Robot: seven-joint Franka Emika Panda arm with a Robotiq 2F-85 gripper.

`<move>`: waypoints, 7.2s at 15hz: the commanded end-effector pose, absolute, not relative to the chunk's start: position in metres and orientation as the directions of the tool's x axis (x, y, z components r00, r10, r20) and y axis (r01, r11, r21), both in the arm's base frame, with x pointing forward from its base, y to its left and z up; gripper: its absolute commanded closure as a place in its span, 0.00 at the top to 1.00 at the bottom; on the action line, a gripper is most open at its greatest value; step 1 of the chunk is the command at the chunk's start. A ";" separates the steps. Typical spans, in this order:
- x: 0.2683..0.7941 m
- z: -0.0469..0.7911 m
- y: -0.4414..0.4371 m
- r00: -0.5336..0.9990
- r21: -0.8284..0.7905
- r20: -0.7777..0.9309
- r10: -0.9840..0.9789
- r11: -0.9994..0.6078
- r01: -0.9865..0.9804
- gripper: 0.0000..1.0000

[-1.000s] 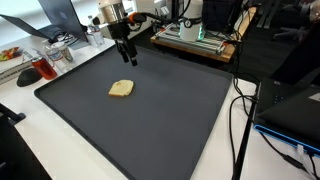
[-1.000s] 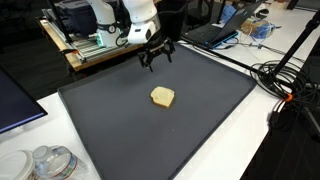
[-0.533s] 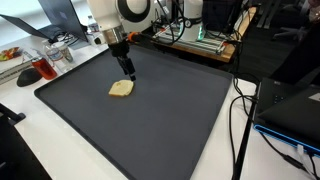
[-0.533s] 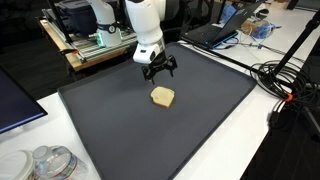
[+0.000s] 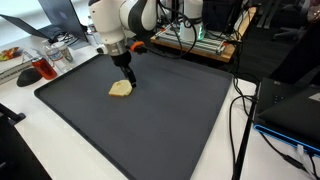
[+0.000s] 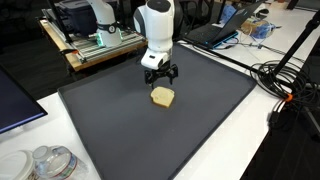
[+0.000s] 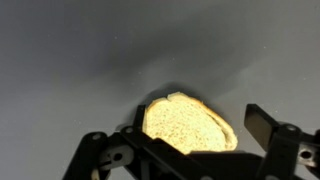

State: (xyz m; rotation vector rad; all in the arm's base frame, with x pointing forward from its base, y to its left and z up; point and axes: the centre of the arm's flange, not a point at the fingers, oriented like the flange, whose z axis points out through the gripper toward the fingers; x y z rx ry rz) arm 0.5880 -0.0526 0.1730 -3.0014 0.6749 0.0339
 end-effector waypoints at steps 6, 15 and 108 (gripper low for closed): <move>0.602 0.151 -0.041 0.887 0.087 -0.110 -0.448 -0.894 -0.440 1.00; 0.597 0.133 -0.043 0.861 0.102 -0.040 -0.506 -0.860 -0.500 1.00; 0.660 0.150 -0.058 0.984 -0.015 0.056 -0.168 -0.986 -0.167 0.95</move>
